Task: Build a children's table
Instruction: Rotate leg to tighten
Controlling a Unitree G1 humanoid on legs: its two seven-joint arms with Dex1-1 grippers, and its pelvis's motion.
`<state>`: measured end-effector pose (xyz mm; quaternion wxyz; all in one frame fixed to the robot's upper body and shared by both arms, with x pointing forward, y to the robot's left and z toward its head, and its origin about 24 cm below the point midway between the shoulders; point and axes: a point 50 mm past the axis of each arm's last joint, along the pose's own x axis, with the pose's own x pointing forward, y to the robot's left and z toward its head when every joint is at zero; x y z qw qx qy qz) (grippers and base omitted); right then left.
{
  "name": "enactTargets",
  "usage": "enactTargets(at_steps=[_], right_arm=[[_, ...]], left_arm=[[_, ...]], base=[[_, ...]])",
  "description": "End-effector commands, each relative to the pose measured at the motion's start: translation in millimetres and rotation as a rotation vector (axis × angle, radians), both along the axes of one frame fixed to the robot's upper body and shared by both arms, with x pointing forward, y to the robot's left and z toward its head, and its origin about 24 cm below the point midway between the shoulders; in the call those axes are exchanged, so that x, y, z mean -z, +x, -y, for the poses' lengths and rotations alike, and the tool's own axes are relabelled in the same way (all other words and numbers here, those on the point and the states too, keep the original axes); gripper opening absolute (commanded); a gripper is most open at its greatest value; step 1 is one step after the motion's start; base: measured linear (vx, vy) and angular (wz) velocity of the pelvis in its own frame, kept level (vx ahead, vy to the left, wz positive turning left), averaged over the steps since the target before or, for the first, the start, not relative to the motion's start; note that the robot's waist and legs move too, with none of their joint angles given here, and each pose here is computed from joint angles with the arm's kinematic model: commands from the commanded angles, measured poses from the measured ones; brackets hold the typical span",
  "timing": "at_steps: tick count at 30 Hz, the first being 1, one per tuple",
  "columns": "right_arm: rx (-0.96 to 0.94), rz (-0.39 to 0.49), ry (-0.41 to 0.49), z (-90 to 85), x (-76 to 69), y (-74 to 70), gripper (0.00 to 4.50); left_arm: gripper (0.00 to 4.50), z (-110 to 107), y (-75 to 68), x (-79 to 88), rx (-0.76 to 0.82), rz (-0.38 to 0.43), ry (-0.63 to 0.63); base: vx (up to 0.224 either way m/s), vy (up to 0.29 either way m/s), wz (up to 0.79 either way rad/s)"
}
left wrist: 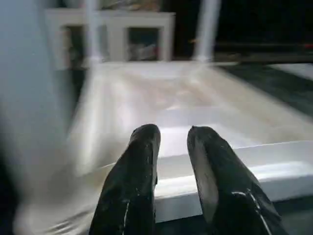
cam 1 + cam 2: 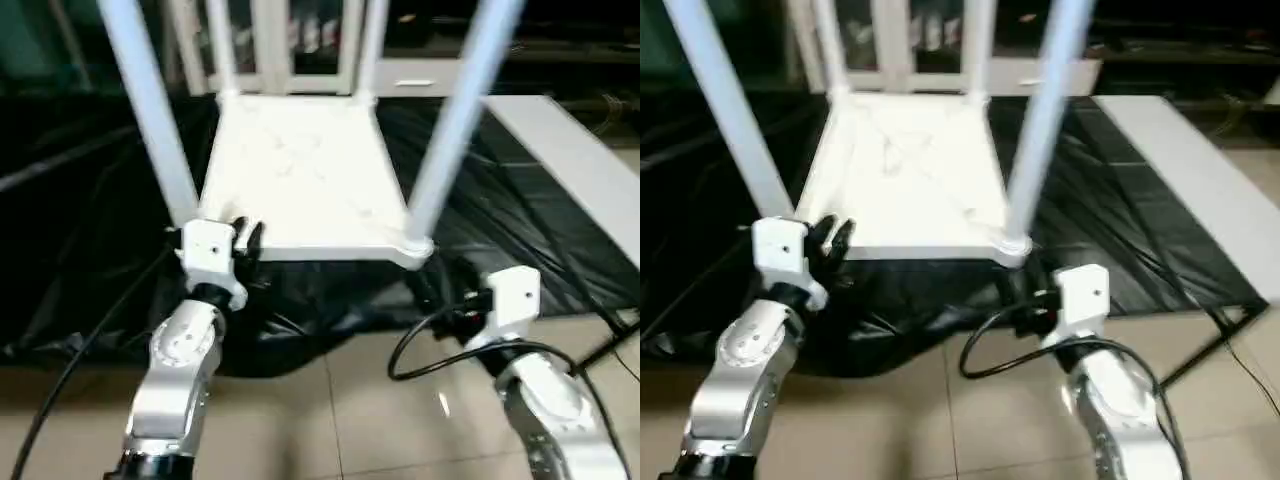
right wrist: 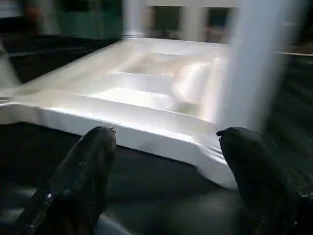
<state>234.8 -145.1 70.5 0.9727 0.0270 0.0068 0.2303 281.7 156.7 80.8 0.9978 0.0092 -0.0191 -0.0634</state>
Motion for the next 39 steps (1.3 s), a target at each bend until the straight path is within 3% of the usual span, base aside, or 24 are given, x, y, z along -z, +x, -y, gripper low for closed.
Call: enactTargets(at_steps=[1,7,11,15,20,27,31,34,39], right_arm=[[-0.025,0.011,0.035,2.6,-1.6,-3.0,3.94],[-0.034,0.015,0.075,3.0,-2.7,-1.9,4.49],[-0.045,0.025,0.072,1.8,-2.4,-0.9,4.5],[-0.037,0.043,0.085,3.2,-5.3,0.5,4.5],[-0.033,0.047,0.088,3.3,-6.2,1.5,4.5],[-0.04,0.061,0.096,-0.7,-9.9,8.0,4.5],[-0.043,0.063,0.094,-2.1,-10.1,9.1,4.5],[-0.035,0.058,0.085,-4.2,-10.4,12.2,4.5],[-0.014,0.046,0.064,-5.6,-9.2,16.0,4.5]], left_arm=[[1.62,-1,-3.1,-4.1,0.005,0.026,-0.049],[2.08,-7,-9.8,-19.2,0.014,0.166,-0.122],[2.41,1,-14.8,-22.8,0.118,0.215,-0.137],[2.6,-14,-1.2,-34.8,-0.025,0.286,-0.076],[2.92,-17,9.0,-36.0,-0.042,0.266,-0.077],[3.56,-26,52.9,-34.5,-0.105,0.124,-0.009],[3.78,-27,60.3,-37.4,-0.121,0.121,-0.002],[4.06,-25,78.3,-42.7,-0.121,0.1,0.01],[4.35,-23,91.3,-45.9,-0.125,0.076,0.019]], base=[[0.088,-0.018,0.05],[-0.008,0.003,0.01],[-0.093,0.009,0.03],[-0.127,0.004,0.09],[-0.082,-0.002,-0.01],[0.0,0.0,0.0],[0.0,0.0,0.0],[0.0,0.0,0.0],[0.0,0.0,0.0]])
